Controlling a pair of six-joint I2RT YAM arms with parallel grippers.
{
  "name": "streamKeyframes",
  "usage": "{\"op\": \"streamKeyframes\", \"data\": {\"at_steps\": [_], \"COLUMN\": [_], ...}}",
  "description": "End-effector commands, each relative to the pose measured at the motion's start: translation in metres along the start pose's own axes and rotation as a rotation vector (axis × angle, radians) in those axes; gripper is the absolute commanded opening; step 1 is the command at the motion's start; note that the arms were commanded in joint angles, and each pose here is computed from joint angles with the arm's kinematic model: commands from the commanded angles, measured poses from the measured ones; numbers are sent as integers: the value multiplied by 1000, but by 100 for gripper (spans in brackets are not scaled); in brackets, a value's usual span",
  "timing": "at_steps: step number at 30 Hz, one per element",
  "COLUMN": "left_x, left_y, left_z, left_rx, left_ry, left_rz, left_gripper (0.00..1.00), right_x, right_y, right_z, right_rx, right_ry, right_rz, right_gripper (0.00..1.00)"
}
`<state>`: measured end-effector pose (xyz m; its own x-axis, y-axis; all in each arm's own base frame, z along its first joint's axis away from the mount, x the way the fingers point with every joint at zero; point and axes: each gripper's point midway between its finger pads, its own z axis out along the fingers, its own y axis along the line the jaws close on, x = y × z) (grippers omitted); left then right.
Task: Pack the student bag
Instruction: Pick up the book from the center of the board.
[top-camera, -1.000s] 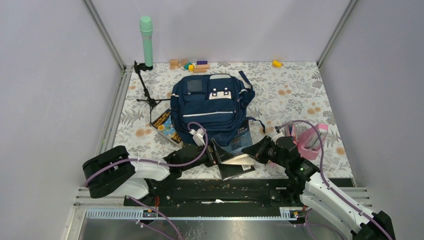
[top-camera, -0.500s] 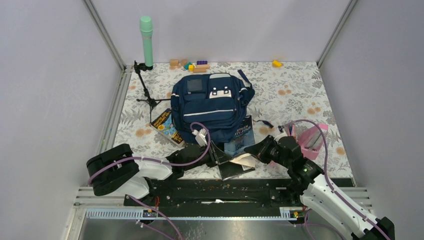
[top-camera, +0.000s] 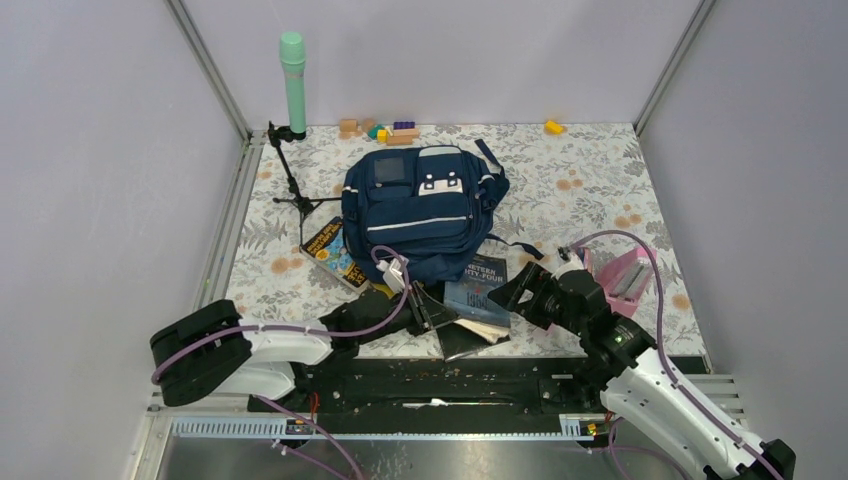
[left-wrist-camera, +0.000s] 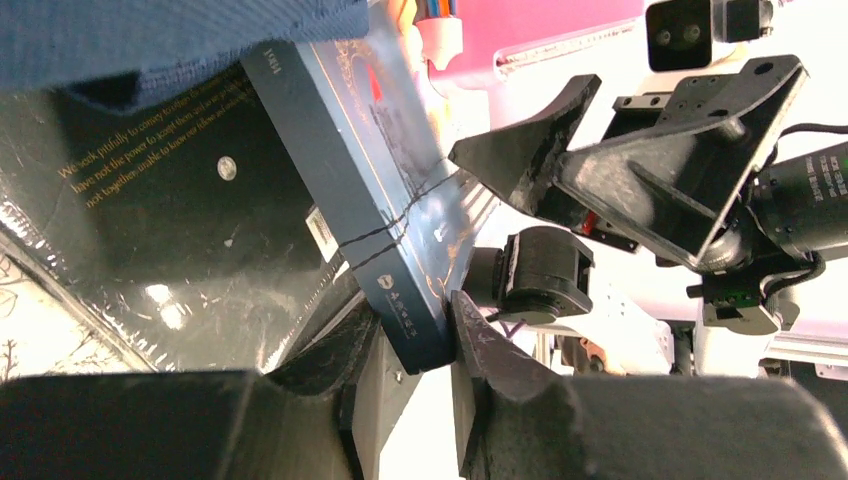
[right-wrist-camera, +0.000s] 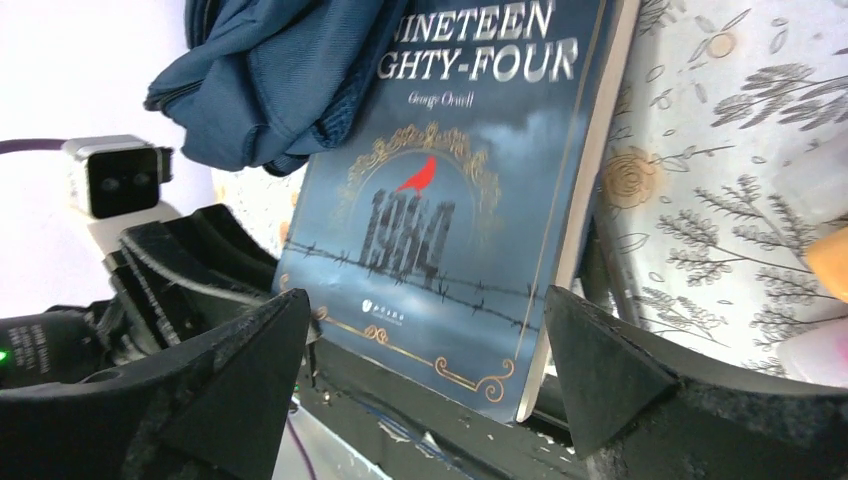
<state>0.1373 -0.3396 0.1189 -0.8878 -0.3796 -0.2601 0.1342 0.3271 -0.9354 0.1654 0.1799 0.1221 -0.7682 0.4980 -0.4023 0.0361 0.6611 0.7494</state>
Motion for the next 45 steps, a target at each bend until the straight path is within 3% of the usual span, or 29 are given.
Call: {"op": "streamKeyframes", "data": {"at_steps": [1, 10, 18, 23, 31, 38, 45], "left_x": [-18, -1, 14, 19, 19, 11, -2], "left_y": [-74, -103, -133, -120, -64, -51, -53], "left_z": [-18, -45, -64, -70, -78, -89, -92], "left_rx": [244, 221, 287, 214, -46, -111, -125], "left_ry": [-62, 89, 207, 247, 367, 420, 455], "left_rz": [23, 139, 209, 250, 568, 752, 887], "left_gripper": [0, 0, 0, 0, 0, 0, 0], "right_x": [-23, -63, -79, -67, -26, -8, 3], "right_y": [-1, -1, 31, 54, 95, 100, 113], "right_z": [-10, -58, -85, -81, -53, -33, -31], "right_rx": [54, 144, 62, -52, -355, -449, -588], "right_ry": [-95, -277, -321, -245, -35, 58, 97], "right_rz": [-58, -169, -301, -391, -579, -667, -863], "right_gripper": [94, 95, 92, 90, 88, 87, 87]}}
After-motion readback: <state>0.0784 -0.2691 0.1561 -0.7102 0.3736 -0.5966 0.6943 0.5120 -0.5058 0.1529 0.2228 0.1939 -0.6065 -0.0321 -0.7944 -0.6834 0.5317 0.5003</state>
